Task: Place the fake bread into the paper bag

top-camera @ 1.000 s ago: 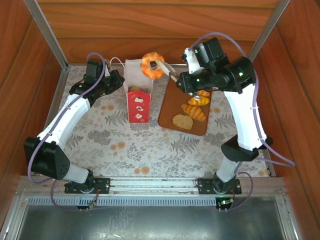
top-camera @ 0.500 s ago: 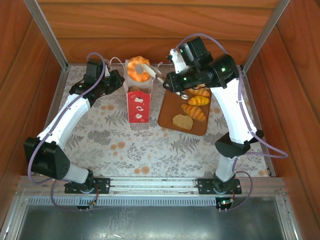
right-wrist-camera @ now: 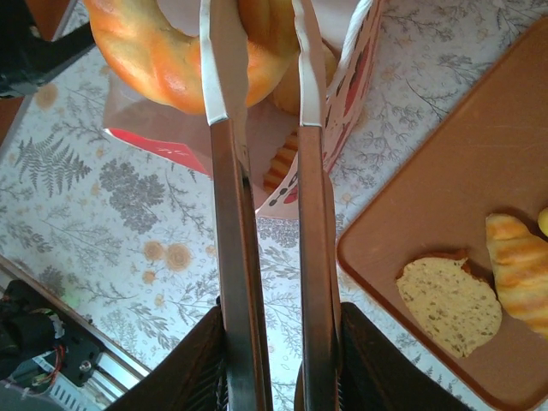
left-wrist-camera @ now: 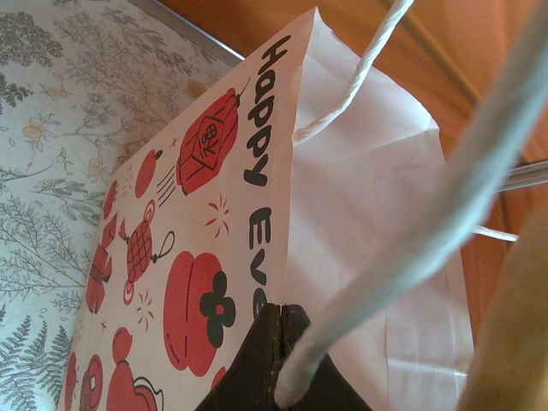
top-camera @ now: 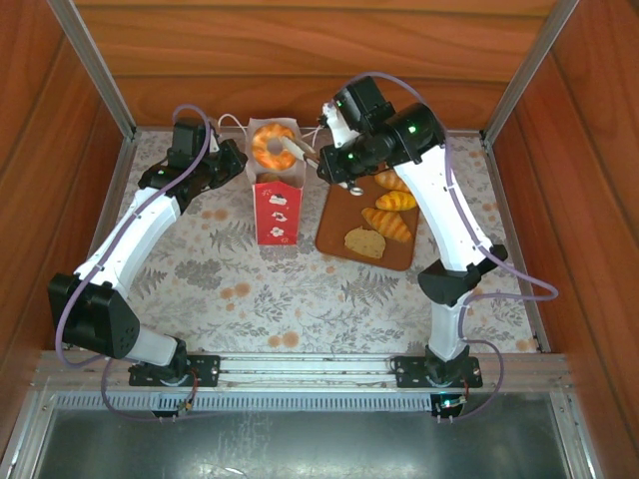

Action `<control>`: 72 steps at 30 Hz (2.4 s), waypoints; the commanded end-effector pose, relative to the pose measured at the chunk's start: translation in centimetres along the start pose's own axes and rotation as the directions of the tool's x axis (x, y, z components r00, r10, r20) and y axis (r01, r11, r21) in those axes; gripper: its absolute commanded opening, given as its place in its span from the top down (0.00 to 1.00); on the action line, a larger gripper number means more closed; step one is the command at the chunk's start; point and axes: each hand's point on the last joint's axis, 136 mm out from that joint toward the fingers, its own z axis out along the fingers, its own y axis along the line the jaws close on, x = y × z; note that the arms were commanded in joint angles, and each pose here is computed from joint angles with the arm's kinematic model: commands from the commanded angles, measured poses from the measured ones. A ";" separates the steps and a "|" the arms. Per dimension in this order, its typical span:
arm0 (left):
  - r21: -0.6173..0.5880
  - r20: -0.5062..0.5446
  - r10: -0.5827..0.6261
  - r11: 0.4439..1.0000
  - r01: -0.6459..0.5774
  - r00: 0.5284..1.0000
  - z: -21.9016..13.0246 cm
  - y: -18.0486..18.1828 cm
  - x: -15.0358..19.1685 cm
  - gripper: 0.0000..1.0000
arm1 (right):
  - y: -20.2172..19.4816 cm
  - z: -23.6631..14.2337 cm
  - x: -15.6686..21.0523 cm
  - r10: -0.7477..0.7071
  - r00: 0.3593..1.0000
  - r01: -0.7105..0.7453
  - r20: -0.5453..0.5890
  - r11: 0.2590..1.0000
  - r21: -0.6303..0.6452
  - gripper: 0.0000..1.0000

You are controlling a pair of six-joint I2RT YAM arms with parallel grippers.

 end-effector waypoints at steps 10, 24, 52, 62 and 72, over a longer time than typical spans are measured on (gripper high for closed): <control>-0.010 0.024 0.015 1.000 -0.014 1.000 -0.5 0.1 -0.1 1.00 | -1.3 2.9 0.6 -0.038 0.997 0.043 -0.073 0.996 0.078 0.66; -0.010 0.023 0.019 1.000 -0.019 1.000 -0.5 0.1 0.0 1.00 | -2.4 4.7 2.2 -0.039 0.984 0.061 -0.173 0.990 0.124 0.64; -0.003 0.020 -0.004 1.000 0.004 1.000 -0.9 0.2 0.3 1.00 | -2.1 2.6 1.2 -0.051 0.994 0.062 -0.099 0.991 0.119 0.52; 0.005 0.014 0.003 1.000 -0.003 1.000 -0.7 0.0 0.3 1.00 | -0.1 -1.2 -0.5 -0.055 0.998 0.054 0.045 0.998 0.027 0.52; -0.001 0.021 0.027 1.000 -0.027 0.999 -0.6 -0.1 0.0 0.99 | 0.4 -6.7 -0.3 -0.035 0.987 0.035 0.160 0.999 0.003 0.52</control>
